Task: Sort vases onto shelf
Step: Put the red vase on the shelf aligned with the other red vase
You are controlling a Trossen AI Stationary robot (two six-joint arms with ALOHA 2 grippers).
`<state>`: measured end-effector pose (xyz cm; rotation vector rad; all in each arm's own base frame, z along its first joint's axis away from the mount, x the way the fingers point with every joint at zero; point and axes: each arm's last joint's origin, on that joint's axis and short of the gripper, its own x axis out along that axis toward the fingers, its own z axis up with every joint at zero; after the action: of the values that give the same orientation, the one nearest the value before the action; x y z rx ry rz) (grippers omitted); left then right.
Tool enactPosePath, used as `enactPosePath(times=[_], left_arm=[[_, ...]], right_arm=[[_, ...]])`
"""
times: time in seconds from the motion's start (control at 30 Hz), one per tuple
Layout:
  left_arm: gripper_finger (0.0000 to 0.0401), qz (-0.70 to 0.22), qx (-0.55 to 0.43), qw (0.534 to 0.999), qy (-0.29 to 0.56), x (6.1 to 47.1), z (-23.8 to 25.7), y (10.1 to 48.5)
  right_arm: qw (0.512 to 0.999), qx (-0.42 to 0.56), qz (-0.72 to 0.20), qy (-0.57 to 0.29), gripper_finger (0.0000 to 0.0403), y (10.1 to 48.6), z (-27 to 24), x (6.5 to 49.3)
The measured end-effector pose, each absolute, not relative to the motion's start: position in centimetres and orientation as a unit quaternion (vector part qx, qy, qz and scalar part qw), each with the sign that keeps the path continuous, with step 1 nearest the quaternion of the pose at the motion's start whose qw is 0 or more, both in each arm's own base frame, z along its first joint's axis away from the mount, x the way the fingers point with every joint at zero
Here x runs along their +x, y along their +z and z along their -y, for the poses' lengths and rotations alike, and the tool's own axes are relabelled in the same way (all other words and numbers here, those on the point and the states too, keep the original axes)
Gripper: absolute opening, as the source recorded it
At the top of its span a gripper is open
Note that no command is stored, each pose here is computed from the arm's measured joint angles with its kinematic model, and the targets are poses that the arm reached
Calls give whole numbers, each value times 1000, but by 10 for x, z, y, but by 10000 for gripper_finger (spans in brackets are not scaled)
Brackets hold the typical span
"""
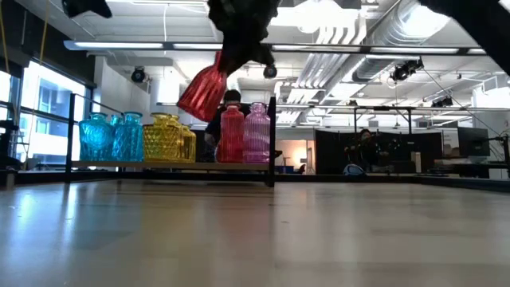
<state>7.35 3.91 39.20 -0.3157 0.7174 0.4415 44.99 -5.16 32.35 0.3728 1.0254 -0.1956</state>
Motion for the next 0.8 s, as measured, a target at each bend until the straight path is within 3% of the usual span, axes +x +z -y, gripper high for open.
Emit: enactPosePath(times=[0.4,0.8], left_arm=[[0,-260,-235,928,126,145,-60,342],[0,-320,-230,916,73,231,-62,298]], right_arm=[[844,135,-513,-83,6,306,108,447],[862,106,-491,-65,8,321,123,443]])
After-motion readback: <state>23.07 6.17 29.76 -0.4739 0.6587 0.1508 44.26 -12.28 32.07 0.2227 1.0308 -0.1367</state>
